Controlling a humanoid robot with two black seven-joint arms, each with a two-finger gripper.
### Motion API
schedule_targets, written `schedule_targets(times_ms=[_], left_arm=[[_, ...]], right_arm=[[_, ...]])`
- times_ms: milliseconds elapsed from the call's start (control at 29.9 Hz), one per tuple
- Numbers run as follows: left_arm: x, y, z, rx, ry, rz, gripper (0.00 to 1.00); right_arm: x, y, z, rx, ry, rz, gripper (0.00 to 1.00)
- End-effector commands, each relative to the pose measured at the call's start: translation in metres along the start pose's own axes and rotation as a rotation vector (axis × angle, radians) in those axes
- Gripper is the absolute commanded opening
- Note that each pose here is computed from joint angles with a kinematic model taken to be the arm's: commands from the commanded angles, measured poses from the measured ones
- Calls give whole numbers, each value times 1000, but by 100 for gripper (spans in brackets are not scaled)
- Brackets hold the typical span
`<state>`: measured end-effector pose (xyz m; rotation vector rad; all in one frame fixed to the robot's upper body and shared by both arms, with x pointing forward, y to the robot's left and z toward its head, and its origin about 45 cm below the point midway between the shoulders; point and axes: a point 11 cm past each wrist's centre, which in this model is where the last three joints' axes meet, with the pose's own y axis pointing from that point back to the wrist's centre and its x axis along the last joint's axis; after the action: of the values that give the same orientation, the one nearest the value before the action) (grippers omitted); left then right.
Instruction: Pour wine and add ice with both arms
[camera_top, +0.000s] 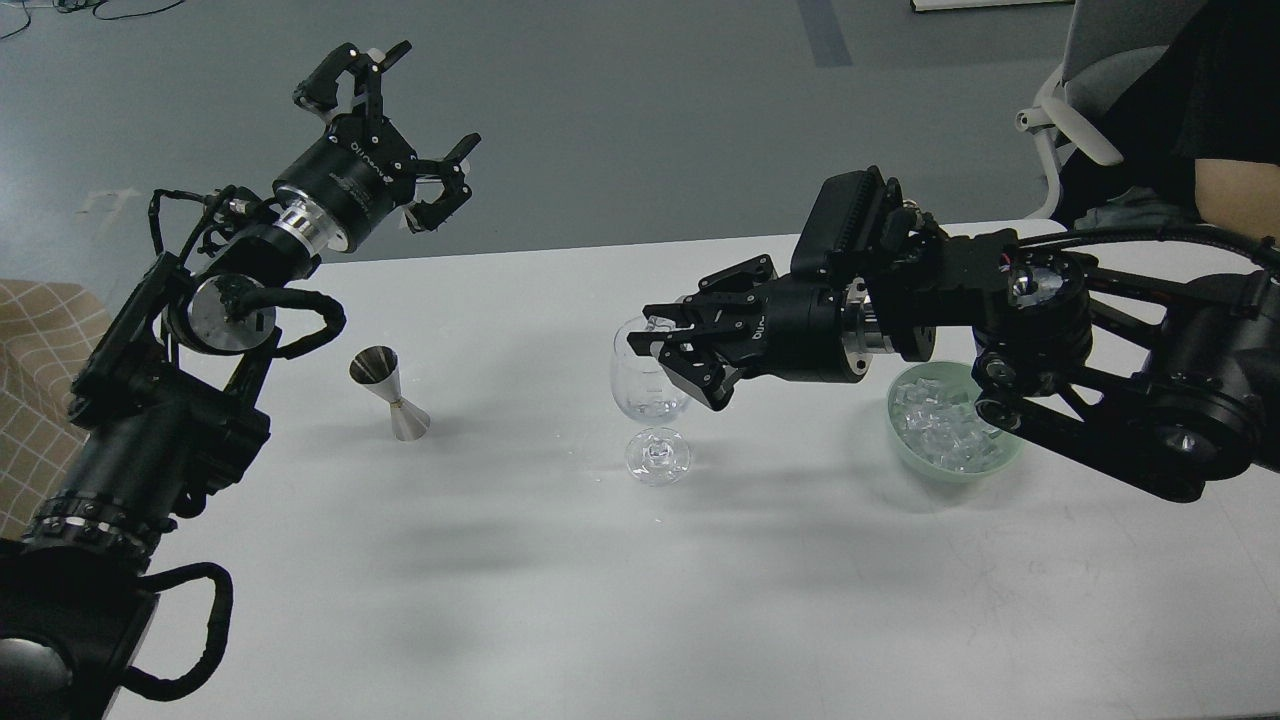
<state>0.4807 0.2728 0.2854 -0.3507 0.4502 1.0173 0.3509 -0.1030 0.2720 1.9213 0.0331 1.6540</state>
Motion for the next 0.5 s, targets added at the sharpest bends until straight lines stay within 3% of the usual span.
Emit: schedule_targets(times_ms=[0, 468], left_arm=[[-1, -1, 1, -1, 0, -2, 98], [-2, -2, 3, -5, -1, -5, 98]], right_arm=[[-3, -1, 0, 1, -2, -7, 10], [0, -7, -3, -1, -4, 3, 18]])
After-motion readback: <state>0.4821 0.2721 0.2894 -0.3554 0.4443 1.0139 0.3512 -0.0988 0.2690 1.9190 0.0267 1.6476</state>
